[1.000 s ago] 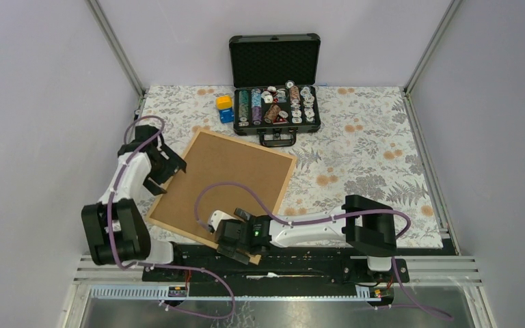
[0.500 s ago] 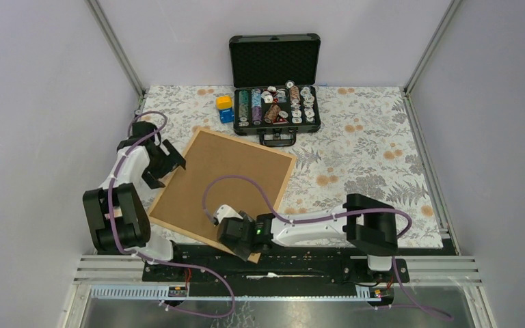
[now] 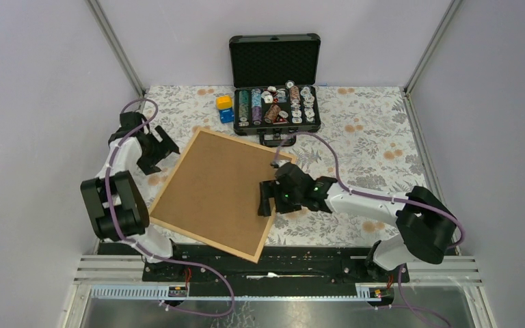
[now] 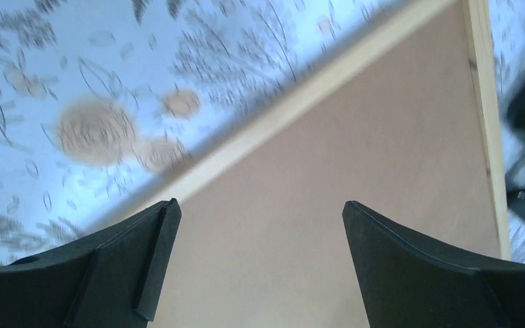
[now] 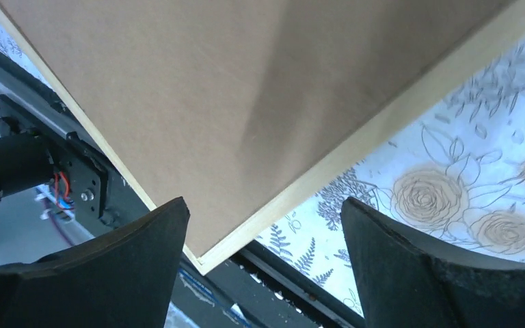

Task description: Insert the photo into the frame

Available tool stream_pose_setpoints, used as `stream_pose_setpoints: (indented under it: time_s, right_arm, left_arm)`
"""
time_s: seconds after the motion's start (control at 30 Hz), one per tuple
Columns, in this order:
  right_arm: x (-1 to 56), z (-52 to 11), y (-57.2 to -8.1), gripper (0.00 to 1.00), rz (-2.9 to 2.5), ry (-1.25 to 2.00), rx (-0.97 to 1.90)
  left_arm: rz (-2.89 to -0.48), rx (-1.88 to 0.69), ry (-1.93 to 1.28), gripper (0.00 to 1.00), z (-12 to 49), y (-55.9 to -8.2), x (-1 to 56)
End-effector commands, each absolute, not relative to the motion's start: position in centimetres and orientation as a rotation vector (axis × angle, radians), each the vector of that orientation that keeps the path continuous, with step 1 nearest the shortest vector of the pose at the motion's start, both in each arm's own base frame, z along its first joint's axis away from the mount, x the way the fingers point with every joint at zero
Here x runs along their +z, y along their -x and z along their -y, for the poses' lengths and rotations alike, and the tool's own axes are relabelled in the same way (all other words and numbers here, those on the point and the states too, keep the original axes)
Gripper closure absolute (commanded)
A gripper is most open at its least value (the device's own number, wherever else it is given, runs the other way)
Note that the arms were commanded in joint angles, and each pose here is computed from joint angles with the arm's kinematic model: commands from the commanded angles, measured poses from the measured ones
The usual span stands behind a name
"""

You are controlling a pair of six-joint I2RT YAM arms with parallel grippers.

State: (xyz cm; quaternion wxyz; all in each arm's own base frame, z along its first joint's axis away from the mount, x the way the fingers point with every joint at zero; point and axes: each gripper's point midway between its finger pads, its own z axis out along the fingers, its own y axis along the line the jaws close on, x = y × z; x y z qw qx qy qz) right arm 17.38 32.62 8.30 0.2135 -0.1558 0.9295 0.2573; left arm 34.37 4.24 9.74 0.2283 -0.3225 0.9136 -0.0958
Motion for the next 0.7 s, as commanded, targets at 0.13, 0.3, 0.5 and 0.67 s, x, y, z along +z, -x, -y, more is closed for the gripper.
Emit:
stream_pose_setpoints:
  time_s: [0.13, 0.3, 0.5, 0.67]
  right_arm:
    - [7.5, -32.2, -17.2, 0.29, -2.635, 0.168, 1.175]
    - [5.3, -30.7, -19.1, 0.29, -2.654, 0.003, 1.187]
    - [4.4, -30.4, -22.1, 0.24, -2.635, -0.085, 1.280]
    - [4.5, -32.5, -24.2, 0.23, -2.625, -0.009, 1.321]
  left_arm:
    - [-2.468, -0.302, 0.972, 0.01, -7.7, -39.1, 7.4]
    - [-2.514, -0.300, 0.930, 0.01, -8.8, -40.3, 5.8]
    - [-2.631, -0.504, 0.951, 0.01, -6.1, -39.2, 0.6]
    - [-2.578, -0.605, 1.086, 0.01, -3.8, -35.4, 1.1]
